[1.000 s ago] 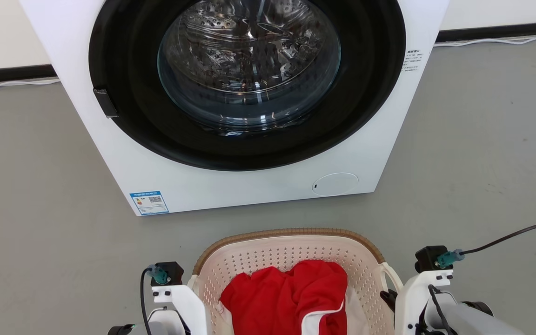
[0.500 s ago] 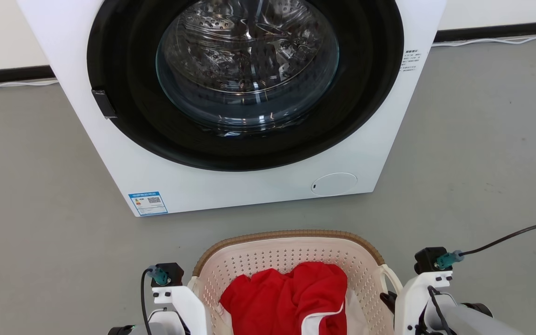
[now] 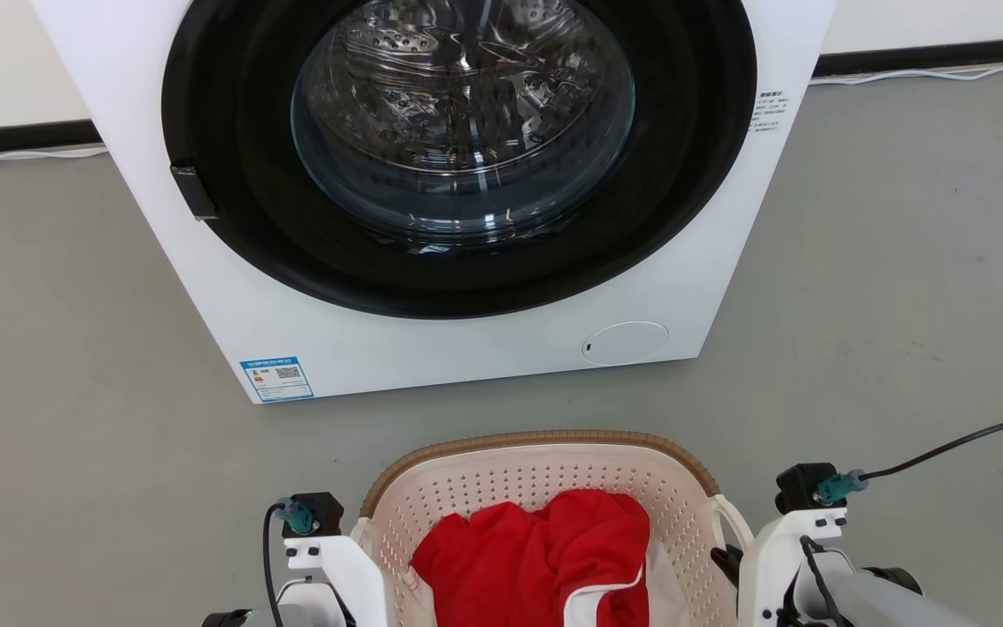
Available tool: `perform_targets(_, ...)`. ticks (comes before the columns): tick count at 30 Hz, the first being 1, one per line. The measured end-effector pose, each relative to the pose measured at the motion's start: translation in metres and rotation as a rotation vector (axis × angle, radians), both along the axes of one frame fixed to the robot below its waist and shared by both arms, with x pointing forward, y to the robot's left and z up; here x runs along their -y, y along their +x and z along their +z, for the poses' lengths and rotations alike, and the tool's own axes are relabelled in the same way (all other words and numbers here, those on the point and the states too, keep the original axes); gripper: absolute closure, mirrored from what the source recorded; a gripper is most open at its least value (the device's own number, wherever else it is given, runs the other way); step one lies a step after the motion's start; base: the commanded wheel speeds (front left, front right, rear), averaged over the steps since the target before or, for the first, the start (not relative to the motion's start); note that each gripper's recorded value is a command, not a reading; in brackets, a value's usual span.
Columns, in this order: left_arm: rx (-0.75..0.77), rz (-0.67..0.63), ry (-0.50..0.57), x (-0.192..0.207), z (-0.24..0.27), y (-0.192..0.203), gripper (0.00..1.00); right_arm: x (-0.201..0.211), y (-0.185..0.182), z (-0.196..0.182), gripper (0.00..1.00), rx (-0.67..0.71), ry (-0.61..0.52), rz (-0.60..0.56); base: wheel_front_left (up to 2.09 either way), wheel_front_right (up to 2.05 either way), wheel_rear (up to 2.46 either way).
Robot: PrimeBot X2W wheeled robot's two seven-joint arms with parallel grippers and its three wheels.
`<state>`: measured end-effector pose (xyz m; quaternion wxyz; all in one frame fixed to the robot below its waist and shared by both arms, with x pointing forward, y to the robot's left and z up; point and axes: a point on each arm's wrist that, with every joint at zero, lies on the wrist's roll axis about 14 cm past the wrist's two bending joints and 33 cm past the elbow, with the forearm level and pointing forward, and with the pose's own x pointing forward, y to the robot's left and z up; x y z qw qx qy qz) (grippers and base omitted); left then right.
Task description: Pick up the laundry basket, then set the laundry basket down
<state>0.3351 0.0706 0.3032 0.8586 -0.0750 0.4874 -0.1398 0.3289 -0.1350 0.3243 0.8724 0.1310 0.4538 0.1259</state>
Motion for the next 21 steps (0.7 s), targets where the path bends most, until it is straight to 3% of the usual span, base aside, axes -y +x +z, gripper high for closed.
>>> perform_targets(21, -0.024, 0.008, 0.007, 0.0, -0.016, 0.0, 1.0, 0.001, 0.001, -0.014, 1.0, -0.028, 0.007, -0.001, 0.0, 0.0, 0.0)
